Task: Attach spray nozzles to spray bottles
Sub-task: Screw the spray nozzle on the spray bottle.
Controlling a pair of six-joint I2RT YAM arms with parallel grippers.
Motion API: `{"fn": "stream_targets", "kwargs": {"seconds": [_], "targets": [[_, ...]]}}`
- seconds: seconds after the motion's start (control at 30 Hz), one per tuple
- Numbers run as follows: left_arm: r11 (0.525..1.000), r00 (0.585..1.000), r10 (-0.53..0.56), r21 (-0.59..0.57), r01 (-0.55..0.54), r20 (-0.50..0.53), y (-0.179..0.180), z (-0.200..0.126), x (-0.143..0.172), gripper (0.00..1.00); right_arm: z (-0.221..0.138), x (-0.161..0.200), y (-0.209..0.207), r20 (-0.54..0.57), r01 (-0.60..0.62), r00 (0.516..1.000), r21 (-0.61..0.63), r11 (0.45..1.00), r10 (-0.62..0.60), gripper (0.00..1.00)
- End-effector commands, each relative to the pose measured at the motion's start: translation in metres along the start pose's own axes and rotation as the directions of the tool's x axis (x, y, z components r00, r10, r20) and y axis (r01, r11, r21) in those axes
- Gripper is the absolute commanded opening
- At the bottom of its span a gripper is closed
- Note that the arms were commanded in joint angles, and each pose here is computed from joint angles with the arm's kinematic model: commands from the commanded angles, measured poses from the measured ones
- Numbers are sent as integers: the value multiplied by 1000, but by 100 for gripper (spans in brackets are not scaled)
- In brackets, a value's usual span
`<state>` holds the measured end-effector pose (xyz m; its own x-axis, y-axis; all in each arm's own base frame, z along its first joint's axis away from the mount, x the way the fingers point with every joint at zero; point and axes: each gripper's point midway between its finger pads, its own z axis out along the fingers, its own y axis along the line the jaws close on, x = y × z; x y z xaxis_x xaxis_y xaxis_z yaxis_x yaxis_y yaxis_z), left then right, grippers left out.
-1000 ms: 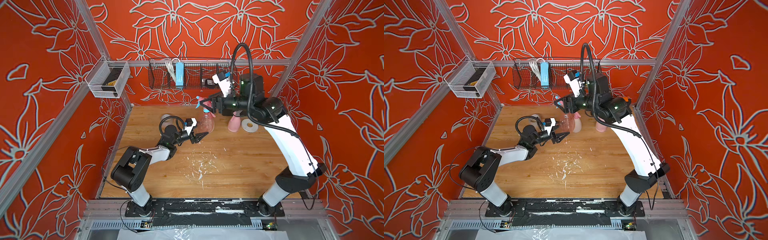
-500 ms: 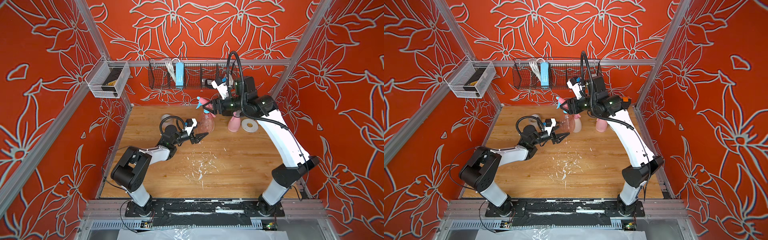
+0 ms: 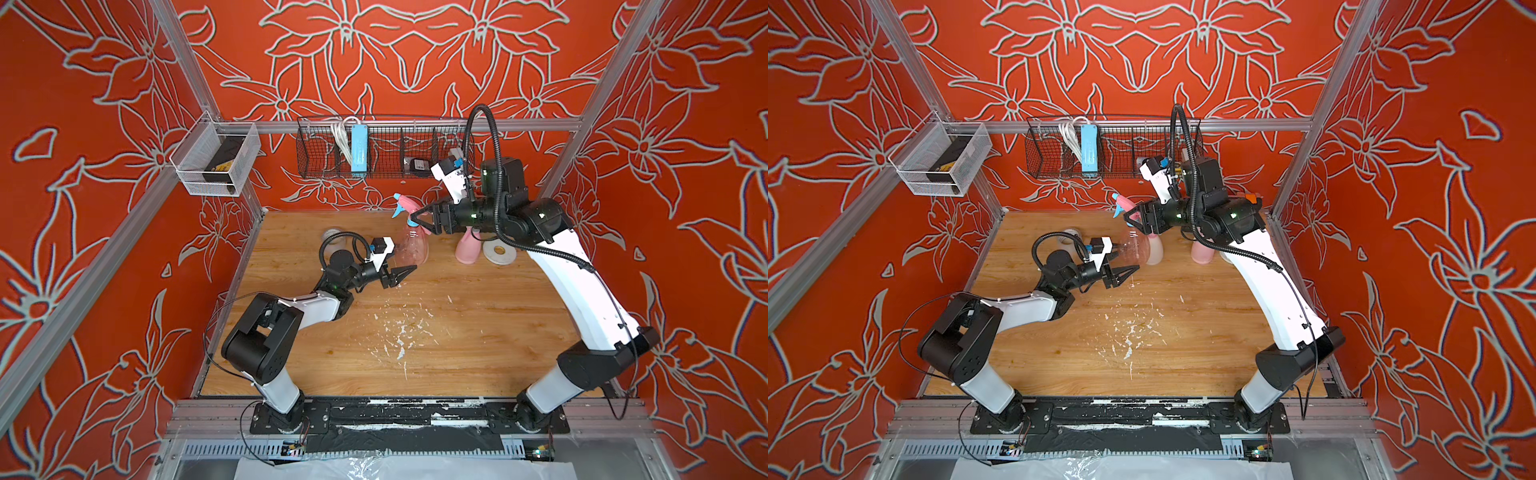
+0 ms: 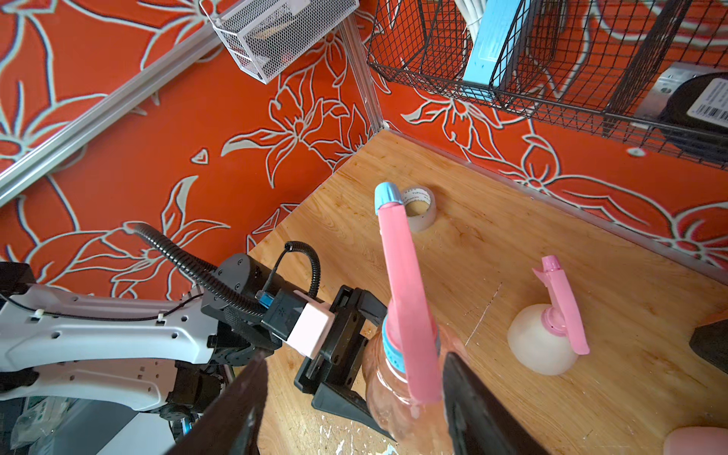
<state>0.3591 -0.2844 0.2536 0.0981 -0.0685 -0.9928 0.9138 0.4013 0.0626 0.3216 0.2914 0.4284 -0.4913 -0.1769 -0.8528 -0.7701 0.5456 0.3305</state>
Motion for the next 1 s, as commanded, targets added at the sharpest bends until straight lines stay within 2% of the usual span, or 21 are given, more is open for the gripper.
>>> {"fn": "stream_targets", "kwargs": {"seconds": [0.0,0.6,0.97], "targets": [[999,997,50,15,-51,51,0,1,-22,44,-4,-1,14,16,2,1000,-45,999,-1,70],[998,997,54,13,-54,54,0,1,-25,44,7,2,39,11,10,1000,-107,994,-9,69],[999,997,51,15,-51,53,-1,1,-26,44,36,0,50,-9,17,1000,-141,990,-18,68]]}}
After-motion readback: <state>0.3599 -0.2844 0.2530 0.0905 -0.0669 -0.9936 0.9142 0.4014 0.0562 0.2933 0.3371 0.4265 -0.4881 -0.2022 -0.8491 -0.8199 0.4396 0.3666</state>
